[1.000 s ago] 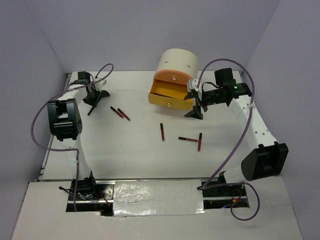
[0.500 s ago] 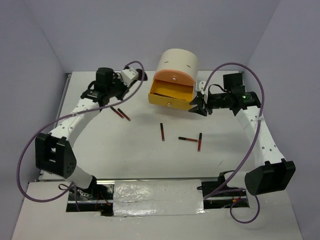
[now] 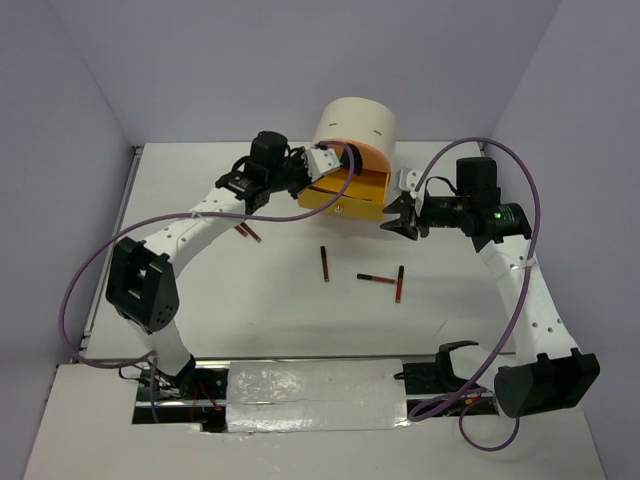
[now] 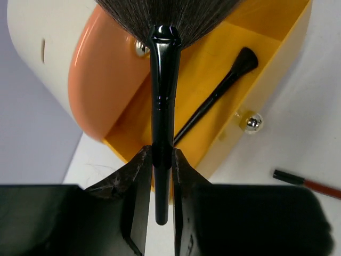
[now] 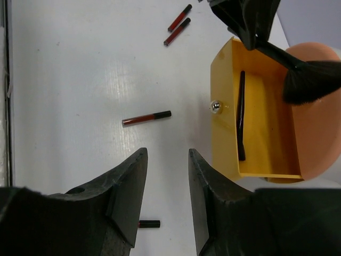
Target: Organize the makeup
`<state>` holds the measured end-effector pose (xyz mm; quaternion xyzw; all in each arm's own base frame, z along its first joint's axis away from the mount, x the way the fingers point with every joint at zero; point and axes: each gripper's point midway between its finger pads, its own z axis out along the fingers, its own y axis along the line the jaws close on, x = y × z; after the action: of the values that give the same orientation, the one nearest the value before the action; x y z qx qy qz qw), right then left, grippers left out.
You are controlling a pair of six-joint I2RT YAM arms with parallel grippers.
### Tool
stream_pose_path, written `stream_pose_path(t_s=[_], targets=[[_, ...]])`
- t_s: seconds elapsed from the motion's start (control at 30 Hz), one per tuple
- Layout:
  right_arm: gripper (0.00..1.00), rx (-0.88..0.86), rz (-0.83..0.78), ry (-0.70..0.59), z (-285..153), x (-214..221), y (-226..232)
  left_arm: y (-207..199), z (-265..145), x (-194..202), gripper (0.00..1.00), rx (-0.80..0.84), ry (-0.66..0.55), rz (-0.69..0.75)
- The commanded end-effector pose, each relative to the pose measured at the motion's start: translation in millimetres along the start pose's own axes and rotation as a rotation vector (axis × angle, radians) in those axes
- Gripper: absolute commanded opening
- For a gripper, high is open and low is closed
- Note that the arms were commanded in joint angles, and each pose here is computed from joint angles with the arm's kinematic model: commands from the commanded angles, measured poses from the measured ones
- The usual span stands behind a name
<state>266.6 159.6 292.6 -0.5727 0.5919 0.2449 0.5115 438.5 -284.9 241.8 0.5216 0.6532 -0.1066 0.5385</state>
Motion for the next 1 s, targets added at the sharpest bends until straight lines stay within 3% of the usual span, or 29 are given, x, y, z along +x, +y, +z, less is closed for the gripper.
stream_pose_path(t_s=[0.0, 0.2, 0.3, 0.43, 0.6, 0.63, 0.8, 0.83, 0.87, 0.97], targets=[[0.45, 0.036, -0.028, -0.019, -6, -8, -3, 12, 13, -48, 0.00, 0.002, -0.124, 0.150], [0.47, 0.037, -0.026, -0.018, -6, -7, -2, 14, 39, -50, 0.00, 0.035, -0.109, 0.168], [0.49, 0.043, -0.025, -0.014, -5, -4, -4, 11, 48, -41, 0.08, 0.049, -0.079, 0.162], [0.51, 0.043, -0.042, -0.005, -4, -1, -5, 6, 49, -30, 0.37, 0.034, -0.052, 0.158], [0.53, 0.038, -0.075, -0.005, -3, -2, -10, 6, 44, -22, 0.56, 0.002, -0.028, 0.164], [0.53, 0.035, -0.073, -0.004, -2, -1, -11, 7, 43, -23, 0.63, -0.003, -0.028, 0.162], [0.59, -0.007, -0.094, 0.006, 2, 6, -8, 21, 32, -49, 0.65, -0.063, -0.092, 0.132], [0.64, -0.027, -0.158, 0.004, 3, 7, -7, 26, 28, -56, 0.64, -0.085, -0.108, 0.123], [0.67, -0.045, -0.186, 0.007, 4, 10, -5, 32, 22, -67, 0.61, -0.110, -0.130, 0.096], [0.73, -0.139, -0.312, 0.005, 13, 19, 7, 49, 0, -92, 0.42, -0.179, -0.168, 0.041]])
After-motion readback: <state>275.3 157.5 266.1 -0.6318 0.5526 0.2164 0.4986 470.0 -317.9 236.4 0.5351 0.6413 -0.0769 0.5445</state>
